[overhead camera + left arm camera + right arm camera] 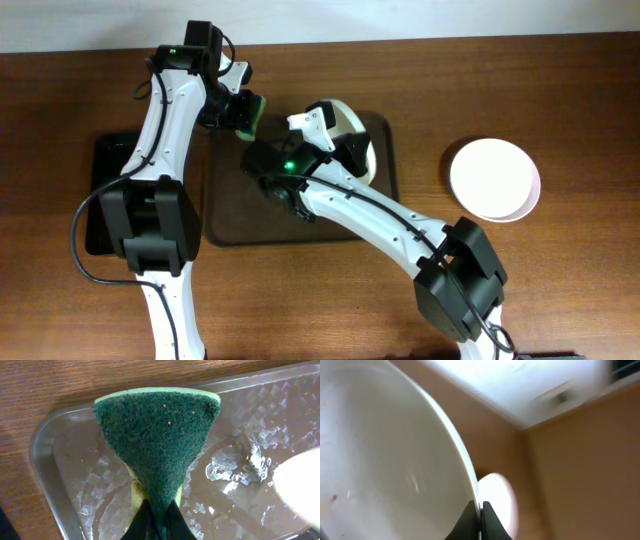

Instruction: Clean dirty plates on tray and stack at the side

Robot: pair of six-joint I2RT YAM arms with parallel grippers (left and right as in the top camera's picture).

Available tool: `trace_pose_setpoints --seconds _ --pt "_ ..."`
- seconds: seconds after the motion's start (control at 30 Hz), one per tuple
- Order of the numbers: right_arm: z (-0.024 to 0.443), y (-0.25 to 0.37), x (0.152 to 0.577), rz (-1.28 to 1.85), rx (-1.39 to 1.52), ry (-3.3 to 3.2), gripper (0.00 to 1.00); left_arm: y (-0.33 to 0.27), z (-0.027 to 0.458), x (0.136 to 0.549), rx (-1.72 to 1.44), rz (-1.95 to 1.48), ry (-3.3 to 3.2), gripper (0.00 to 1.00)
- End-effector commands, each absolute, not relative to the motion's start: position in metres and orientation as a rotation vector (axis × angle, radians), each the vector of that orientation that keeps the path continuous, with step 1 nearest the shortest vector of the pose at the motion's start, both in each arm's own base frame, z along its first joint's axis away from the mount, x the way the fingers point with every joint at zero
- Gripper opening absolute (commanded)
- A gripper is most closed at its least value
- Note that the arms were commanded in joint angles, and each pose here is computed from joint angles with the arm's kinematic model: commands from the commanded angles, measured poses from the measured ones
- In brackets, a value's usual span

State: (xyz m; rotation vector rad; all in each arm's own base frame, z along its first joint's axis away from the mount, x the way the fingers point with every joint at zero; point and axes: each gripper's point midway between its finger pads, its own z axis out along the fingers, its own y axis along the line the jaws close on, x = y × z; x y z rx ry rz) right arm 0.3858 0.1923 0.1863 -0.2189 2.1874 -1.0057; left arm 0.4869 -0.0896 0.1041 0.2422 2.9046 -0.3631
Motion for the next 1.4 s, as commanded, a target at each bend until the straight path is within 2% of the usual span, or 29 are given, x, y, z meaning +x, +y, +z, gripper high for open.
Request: trace_pose_setpoints --seconds 0.0,0.1,0.17,0.27,0.43,0.83,0.93,1.03,1.13,1.23,1.37 --pt "0.144 0.189 0.382 -0.574 0.057 2.582 0.04 -0.087 0.105 0.486 0.265 -0.356 2.904 0.01" --pt "0.129 0.181 0.395 -0.375 0.196 2.700 0.04 -0.100 0.107 0.475 0.271 -0.483 2.926 0.01" --pt "0.128 0.175 0.399 -0.365 0.225 2.707 0.04 -0.129 0.118 0.460 0.287 -0.749 2.919 0.01" --pt "0.126 0.185 0.401 -0.286 0.230 2.717 0.04 -0.177 0.130 0.440 0.377 -0.975 2.897 0.01" --pt "0.126 0.188 0.402 -0.259 0.258 2.716 0.04 -0.229 0.121 0.415 0.492 -0.993 2.935 0.01" --pt "0.126 0.178 0.408 -0.232 0.307 2.729 0.04 -0.235 0.050 0.395 0.442 -0.988 3.022 0.01" --pt "0.126 0.178 0.408 -0.233 0.306 2.729 0.04 -0.218 0.030 0.395 0.437 -0.816 3.067 0.01" --pt "0.126 0.178 0.408 -0.237 0.286 2.732 0.04 -0.183 0.013 0.403 0.366 -0.461 3.130 0.01" --pt "0.126 0.177 0.407 -0.241 0.280 2.736 0.04 -0.161 0.007 0.410 0.313 -0.259 3.134 0.01" --pt "0.125 0.177 0.406 -0.247 0.278 2.741 0.04 -0.152 0.014 0.423 0.300 -0.150 3.098 0.01" --pt "0.125 0.174 0.403 -0.262 0.276 2.754 0.04 -0.159 0.055 0.457 0.286 -0.174 2.978 0.01"
